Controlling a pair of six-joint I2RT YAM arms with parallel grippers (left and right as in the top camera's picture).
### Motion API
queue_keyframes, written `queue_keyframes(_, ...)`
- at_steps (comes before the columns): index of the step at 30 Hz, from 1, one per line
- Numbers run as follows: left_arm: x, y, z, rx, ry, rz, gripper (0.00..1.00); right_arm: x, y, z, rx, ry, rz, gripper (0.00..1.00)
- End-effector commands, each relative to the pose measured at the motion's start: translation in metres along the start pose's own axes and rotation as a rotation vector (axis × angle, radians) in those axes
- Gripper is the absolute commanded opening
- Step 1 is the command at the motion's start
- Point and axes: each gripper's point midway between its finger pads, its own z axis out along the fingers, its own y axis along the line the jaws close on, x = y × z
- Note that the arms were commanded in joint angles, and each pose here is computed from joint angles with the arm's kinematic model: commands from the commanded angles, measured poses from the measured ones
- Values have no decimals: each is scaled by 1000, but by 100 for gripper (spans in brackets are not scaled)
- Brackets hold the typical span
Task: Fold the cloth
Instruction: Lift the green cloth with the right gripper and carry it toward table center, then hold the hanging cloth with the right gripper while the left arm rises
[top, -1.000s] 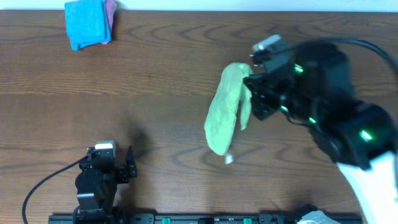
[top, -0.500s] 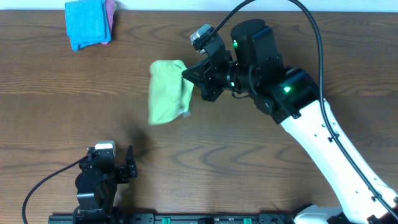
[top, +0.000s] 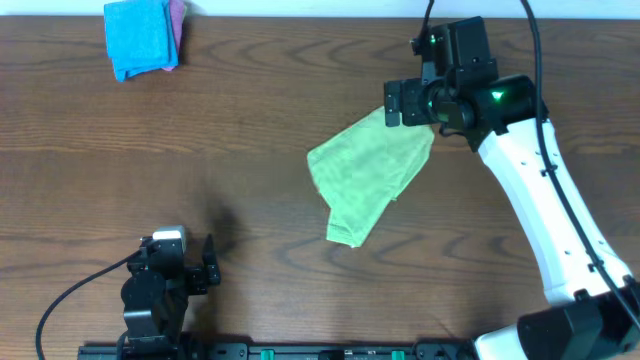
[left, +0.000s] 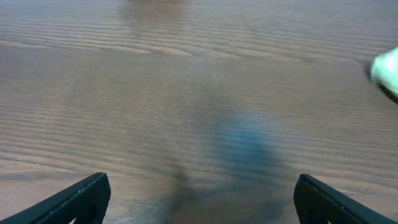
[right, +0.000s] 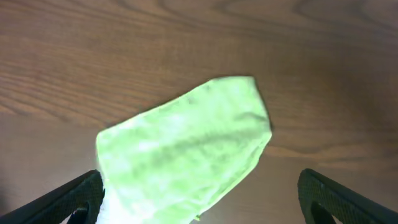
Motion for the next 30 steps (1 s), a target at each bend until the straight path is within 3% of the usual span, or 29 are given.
queue_keyframes(1, 2, -1, 1, 9, 1, 7, 95, 7, -3, -3, 26, 31, -54, 99)
queue_keyframes(3, 2, -1, 1, 9, 1, 7, 96, 29, -6, 5, 34, 128, -95, 98)
queue_keyframes(5, 2, -1, 1, 9, 1, 7, 96, 57, -8, 19, 30, 241, -124, 90)
queue_keyframes(8, 2, -1, 1, 9, 1, 7, 95, 84, -6, 35, -5, 309, -145, 88)
queue_keyframes(9, 2, -1, 1, 9, 1, 7, 95, 94, -7, 42, -3, 330, -146, 81)
queue_keyframes(10, 2, -1, 1, 9, 1, 7, 96, 100, -4, 49, -18, 336, -145, 65)
queue_keyframes(11, 2, -1, 1, 9, 1, 7, 95, 104, 0, 55, -36, 329, -148, 57)
queue_keyframes(12, 2, -1, 1, 9, 1, 7, 95, 104, 10, 62, -71, 306, -156, 42)
queue_keyframes(16, 2, -1, 1, 9, 1, 7, 95, 92, 42, 79, -125, 218, -200, 3)
queue_keyframes(30, 2, -1, 1, 9, 1, 7, 96, 102, 37, 79, -76, 256, -236, 1)
